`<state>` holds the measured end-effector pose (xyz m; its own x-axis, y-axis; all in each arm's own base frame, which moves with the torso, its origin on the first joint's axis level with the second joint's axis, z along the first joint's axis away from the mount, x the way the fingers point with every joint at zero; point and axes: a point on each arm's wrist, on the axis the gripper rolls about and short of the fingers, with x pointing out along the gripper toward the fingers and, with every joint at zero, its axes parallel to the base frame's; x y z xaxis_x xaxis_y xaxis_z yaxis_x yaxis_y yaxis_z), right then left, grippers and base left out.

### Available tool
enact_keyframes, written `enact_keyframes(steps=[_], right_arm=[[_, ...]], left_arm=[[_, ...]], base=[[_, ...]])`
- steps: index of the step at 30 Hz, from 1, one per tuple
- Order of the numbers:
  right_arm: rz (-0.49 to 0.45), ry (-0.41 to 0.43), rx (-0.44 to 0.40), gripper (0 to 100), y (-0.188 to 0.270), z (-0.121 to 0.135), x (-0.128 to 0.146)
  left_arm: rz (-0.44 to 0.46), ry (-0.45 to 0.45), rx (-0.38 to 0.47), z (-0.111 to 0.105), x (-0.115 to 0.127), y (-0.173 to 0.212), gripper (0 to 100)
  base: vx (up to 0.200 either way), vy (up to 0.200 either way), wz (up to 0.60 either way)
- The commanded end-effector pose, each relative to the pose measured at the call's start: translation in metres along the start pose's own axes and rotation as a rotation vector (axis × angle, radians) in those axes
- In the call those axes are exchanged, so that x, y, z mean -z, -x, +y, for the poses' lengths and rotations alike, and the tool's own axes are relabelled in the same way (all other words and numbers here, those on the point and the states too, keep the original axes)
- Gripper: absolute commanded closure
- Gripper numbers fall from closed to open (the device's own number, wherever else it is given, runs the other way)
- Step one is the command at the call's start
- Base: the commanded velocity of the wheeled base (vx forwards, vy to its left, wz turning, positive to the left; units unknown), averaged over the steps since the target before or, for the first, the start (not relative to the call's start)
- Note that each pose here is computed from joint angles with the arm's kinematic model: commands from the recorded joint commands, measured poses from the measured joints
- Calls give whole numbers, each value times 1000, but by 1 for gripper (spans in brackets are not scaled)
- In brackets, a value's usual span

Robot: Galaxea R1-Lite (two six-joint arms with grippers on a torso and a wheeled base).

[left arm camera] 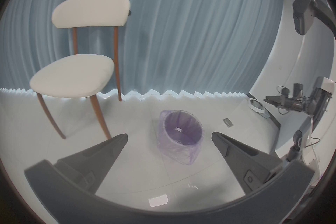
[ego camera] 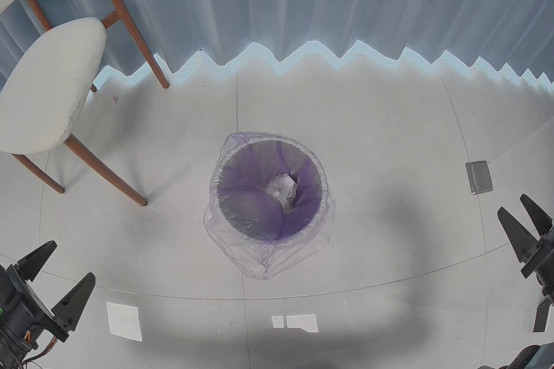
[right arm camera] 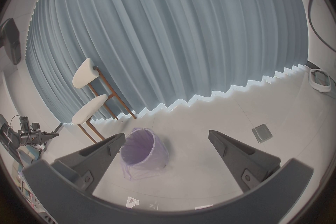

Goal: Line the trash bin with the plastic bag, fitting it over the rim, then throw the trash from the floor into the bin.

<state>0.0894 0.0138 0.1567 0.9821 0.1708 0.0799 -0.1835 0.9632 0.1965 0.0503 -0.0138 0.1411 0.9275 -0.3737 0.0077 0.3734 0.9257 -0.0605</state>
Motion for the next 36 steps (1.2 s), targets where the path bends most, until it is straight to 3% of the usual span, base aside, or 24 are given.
enact_keyframes(steps=[1, 7, 11, 20, 29, 36], right_arm=[[-88, 3, -5, 0, 35, 1, -2], [-90, 20, 20, 0, 61, 1, 0], [-33, 66, 57, 0, 75, -2, 11], [18, 113, 88, 0, 89, -6, 32], [118, 131, 105, 0, 112, -11, 65], [97, 132, 150, 0, 111, -12, 63]], left_arm=[[-84, -3, -78, -3, 6, 25, 0], [-73, -1, -173, -5, 19, 42, 0], [-60, -2, -228, -7, 31, 51, 0], [-26, -8, -187, -15, 64, 72, 0], [-18, -7, -192, -15, 65, 72, 0], [-20, -10, -249, -14, 65, 73, 0]], base=[[0, 0, 0], [0, 0, 0], [0, 0, 0], [0, 0, 0], [0, 0, 0], [0, 0, 0]])
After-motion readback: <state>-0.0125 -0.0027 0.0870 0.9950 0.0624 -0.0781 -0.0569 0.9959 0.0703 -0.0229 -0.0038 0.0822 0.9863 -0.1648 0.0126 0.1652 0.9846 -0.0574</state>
